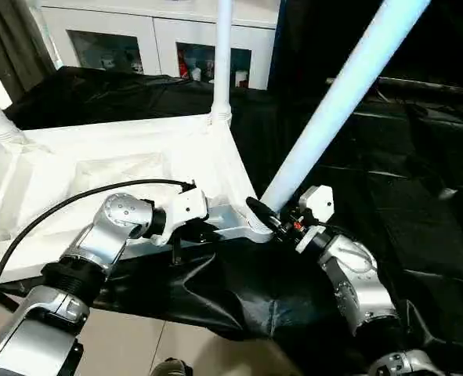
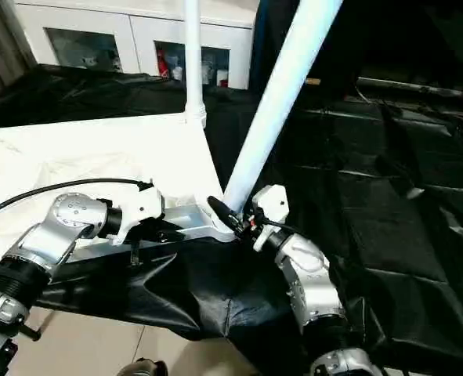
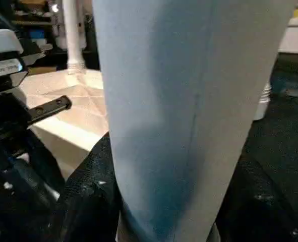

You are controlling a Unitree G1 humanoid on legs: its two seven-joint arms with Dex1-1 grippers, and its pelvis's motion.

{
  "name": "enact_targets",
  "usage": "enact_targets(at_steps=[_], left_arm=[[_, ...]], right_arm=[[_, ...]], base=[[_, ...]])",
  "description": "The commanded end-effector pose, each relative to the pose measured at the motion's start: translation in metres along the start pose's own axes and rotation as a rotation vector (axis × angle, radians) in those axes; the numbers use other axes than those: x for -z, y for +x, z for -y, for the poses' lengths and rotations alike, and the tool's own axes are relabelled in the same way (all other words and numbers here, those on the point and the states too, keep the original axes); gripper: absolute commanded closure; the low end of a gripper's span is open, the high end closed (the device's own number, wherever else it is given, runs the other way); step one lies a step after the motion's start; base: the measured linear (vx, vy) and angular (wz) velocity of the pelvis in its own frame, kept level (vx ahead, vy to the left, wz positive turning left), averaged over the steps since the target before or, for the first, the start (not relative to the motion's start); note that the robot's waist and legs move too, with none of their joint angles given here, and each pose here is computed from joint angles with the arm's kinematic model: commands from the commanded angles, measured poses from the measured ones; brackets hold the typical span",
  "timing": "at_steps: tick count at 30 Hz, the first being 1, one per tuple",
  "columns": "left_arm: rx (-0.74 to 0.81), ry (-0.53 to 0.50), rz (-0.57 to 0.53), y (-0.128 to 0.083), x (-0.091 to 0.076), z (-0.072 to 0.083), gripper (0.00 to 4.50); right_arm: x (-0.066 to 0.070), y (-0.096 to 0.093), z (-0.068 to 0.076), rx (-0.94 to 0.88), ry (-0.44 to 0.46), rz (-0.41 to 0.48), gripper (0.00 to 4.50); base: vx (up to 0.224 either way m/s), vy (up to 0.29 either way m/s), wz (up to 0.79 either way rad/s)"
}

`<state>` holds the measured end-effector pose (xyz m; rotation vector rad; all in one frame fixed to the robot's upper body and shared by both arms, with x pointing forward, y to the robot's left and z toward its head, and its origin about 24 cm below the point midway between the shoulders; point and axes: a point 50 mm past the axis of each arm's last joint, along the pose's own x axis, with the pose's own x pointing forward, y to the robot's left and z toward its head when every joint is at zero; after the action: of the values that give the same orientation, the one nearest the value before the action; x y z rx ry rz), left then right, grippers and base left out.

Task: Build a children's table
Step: Insert table leg to table base

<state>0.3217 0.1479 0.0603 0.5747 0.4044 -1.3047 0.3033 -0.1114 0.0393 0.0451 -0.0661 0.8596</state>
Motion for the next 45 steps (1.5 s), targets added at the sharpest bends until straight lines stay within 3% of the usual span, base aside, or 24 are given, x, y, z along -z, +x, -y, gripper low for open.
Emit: enact_targets(at_steps=[1,6,14,20,28,45], left_arm=[[0.058,0.081,0.015,0.0,-0.015,-0.001,4.5],[0.113,0.102,0.005,0.001,-0.017,0.004,4.5],[0.116,0.11,0.007,0.0,-0.019,0.006,4.5],[0.14,0.13,0.014,-0.001,-0.02,0.007,4.5],[0.268,0.161,0.047,0.003,-0.023,0.018,4.5],[0.193,0.111,0.035,0.002,-0.021,0.009,4.5]], right_arm=[[0.04,-0.014,-0.007,-0.039,0.133,-0.229,2.59],[0.029,-0.004,0.008,-0.163,0.131,-0.305,2.59],[0.023,-0.007,0.013,-0.273,0.122,-0.321,2.59],[0.029,-0.016,0.008,-0.312,0.141,-0.309,2.59],[0.038,-0.024,0.0,-0.377,0.097,-0.348,2.59],[0.043,-0.021,0.004,-0.265,0.132,-0.326,2.59]], base=[[0.0,0.0,0.0],[0.0,0.0,0.0],[0.0,0.0,0.0],[0.0,0.0,0.0],[0.0,0.0,0.0],[0.0,0.0,0.0]])
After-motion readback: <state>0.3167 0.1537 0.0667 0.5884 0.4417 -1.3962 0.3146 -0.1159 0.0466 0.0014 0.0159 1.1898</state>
